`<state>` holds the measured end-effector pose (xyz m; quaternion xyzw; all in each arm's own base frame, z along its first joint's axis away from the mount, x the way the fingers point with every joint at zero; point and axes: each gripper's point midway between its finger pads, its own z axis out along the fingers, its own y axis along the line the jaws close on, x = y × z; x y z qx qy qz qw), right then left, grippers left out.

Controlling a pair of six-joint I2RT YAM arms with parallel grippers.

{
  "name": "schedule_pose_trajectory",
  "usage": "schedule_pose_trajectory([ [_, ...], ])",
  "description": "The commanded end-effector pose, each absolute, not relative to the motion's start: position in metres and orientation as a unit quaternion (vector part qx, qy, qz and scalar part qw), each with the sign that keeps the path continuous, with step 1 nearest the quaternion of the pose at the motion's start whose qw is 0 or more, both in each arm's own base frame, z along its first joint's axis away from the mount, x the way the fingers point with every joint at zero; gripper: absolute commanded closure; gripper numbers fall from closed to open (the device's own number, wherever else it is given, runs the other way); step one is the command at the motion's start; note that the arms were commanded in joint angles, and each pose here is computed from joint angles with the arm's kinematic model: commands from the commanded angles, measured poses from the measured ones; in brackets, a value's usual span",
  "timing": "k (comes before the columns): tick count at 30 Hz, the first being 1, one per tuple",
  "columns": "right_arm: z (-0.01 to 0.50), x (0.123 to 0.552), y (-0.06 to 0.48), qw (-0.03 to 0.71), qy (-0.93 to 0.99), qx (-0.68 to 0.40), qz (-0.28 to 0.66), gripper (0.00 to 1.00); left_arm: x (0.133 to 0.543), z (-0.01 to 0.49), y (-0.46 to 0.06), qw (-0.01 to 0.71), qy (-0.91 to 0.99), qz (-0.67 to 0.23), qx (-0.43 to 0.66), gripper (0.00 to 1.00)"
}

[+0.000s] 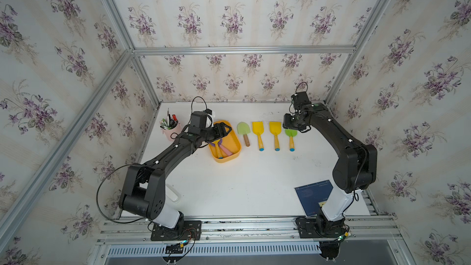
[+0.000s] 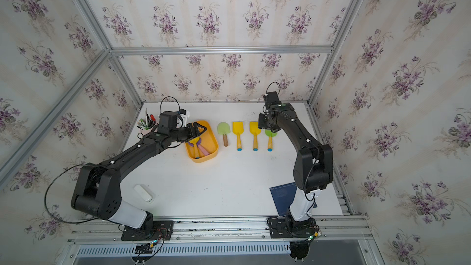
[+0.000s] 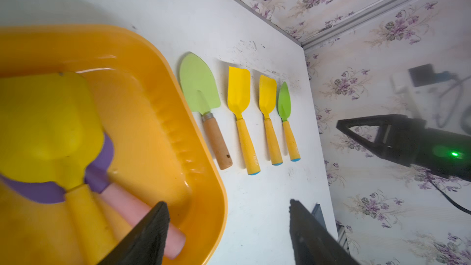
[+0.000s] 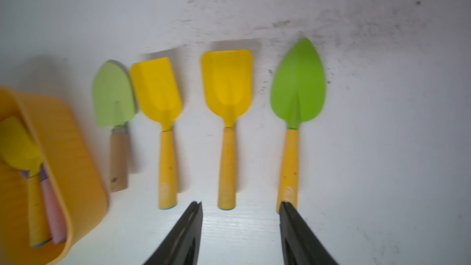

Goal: Take the shovel out of the storage box
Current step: Adjust the shovel in the storage box.

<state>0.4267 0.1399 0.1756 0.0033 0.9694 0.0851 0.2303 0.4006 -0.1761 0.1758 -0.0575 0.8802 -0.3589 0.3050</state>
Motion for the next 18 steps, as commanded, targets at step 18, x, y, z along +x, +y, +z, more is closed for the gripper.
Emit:
schedule_pose_trajectory([
  [18,0.114,0.386,0.449,0.156,0.931,-0.240,0.227,0.56,0.370,0.116,-0.077,0.258,0.887,-0.348,-0.157,0.49],
])
